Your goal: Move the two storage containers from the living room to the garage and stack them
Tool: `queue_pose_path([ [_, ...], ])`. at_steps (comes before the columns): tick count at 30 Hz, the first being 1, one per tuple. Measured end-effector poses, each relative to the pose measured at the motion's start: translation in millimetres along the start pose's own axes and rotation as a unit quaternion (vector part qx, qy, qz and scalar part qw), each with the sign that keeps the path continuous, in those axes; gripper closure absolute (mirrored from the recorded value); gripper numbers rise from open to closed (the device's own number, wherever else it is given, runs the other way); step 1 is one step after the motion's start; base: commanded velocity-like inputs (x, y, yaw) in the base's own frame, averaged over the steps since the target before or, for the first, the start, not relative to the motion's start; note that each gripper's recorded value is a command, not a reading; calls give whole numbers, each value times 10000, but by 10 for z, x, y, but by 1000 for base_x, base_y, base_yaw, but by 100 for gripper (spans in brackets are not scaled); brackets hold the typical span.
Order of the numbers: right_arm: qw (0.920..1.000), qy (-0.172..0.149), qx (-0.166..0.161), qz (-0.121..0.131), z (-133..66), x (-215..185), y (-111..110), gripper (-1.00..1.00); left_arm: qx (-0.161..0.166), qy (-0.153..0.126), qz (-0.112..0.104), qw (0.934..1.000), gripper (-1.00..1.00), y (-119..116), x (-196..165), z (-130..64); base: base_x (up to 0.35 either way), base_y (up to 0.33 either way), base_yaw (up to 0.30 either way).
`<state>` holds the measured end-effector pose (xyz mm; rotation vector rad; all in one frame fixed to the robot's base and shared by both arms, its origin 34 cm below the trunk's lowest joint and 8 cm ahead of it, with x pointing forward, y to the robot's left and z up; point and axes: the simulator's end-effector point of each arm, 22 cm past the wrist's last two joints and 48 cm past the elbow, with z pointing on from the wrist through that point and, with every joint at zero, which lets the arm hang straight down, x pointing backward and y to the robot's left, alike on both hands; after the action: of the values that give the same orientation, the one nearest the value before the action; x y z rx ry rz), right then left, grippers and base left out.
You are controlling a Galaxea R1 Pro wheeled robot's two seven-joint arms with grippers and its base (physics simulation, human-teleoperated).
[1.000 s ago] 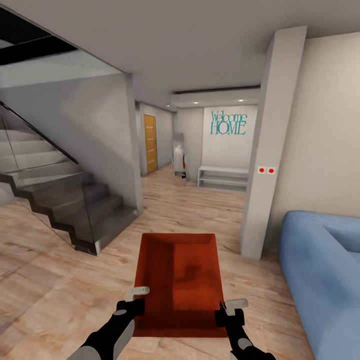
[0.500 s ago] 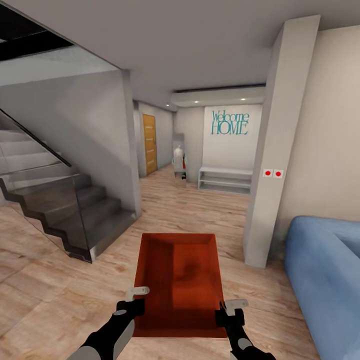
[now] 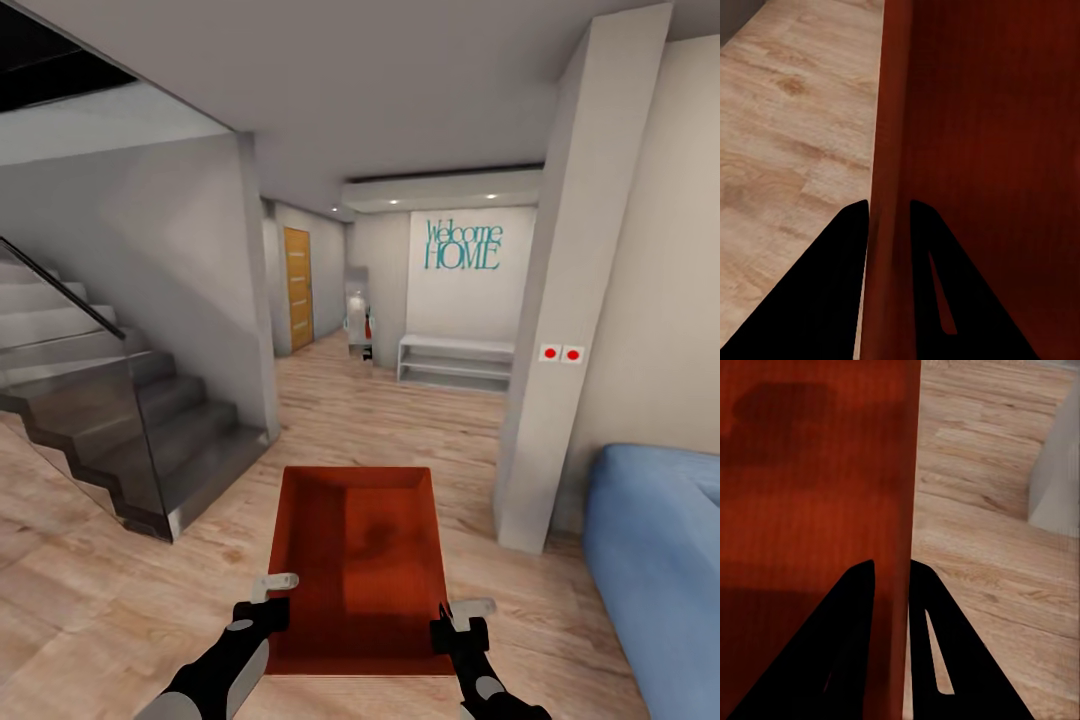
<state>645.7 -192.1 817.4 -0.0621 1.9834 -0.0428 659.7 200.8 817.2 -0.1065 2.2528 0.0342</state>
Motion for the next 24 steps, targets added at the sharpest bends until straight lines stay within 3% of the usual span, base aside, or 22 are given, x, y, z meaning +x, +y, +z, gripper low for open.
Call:
queue_pose_path([
  [24, 10000, -3, -1, 0, 0, -2, -1, 100, 1, -3, 1, 10000, 100, -1, -1, 0, 321, 0, 0],
])
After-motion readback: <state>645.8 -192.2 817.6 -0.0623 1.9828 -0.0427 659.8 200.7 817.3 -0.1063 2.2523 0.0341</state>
